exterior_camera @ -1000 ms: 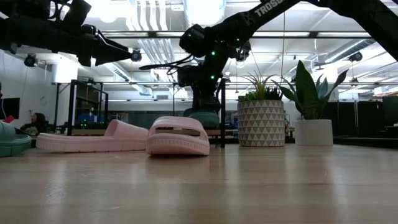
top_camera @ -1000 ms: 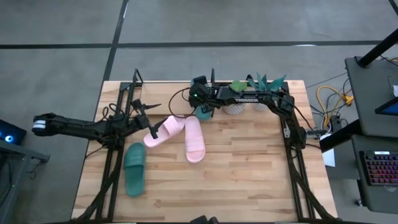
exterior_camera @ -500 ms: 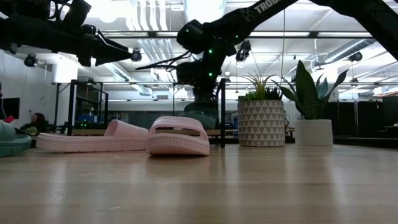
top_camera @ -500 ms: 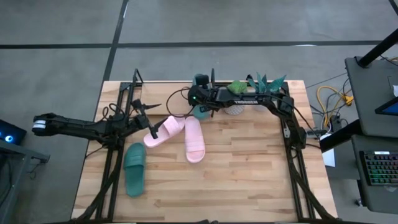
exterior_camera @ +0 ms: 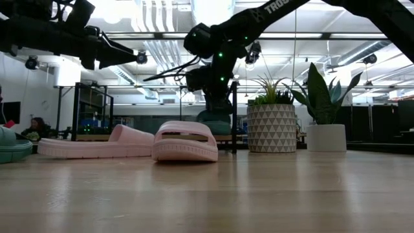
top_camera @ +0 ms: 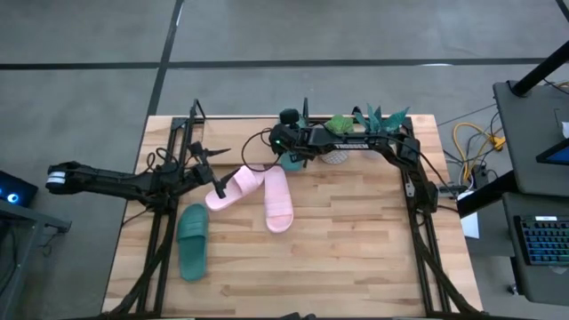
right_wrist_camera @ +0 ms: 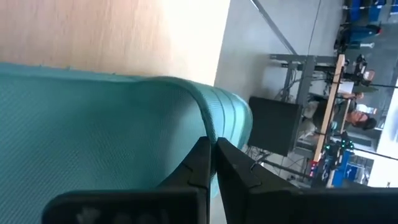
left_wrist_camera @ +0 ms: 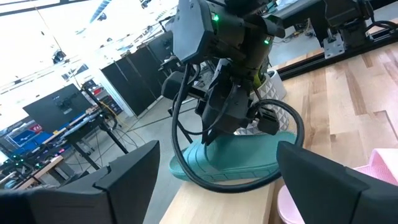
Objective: Pick and place slides into the shelf
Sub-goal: Put the right green slide into the shelf
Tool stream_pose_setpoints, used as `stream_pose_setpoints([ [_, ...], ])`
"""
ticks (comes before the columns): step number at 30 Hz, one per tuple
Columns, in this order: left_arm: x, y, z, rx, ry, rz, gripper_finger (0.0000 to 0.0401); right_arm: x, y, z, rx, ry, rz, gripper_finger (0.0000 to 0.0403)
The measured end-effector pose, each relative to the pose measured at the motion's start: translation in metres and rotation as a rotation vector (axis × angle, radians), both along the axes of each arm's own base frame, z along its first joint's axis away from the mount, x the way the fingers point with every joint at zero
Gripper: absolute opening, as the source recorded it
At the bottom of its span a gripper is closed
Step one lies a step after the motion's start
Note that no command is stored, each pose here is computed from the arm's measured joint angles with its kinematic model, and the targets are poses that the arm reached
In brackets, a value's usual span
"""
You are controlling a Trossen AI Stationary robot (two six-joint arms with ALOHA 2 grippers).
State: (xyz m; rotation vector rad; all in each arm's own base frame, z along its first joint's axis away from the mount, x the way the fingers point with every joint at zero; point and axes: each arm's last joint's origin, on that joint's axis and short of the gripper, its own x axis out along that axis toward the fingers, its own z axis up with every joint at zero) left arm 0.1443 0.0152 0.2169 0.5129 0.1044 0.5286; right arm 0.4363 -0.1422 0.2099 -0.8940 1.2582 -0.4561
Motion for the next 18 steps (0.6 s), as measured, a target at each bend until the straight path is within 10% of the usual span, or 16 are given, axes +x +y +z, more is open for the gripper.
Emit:
stream_pose_setpoints([
  [18,-0.0003,0.0,-0.004,-0.002,0.014,0.0,0.0306,0.0005,-0.0001,0.0004,0.003,-0.019,-0.01,0.0067],
])
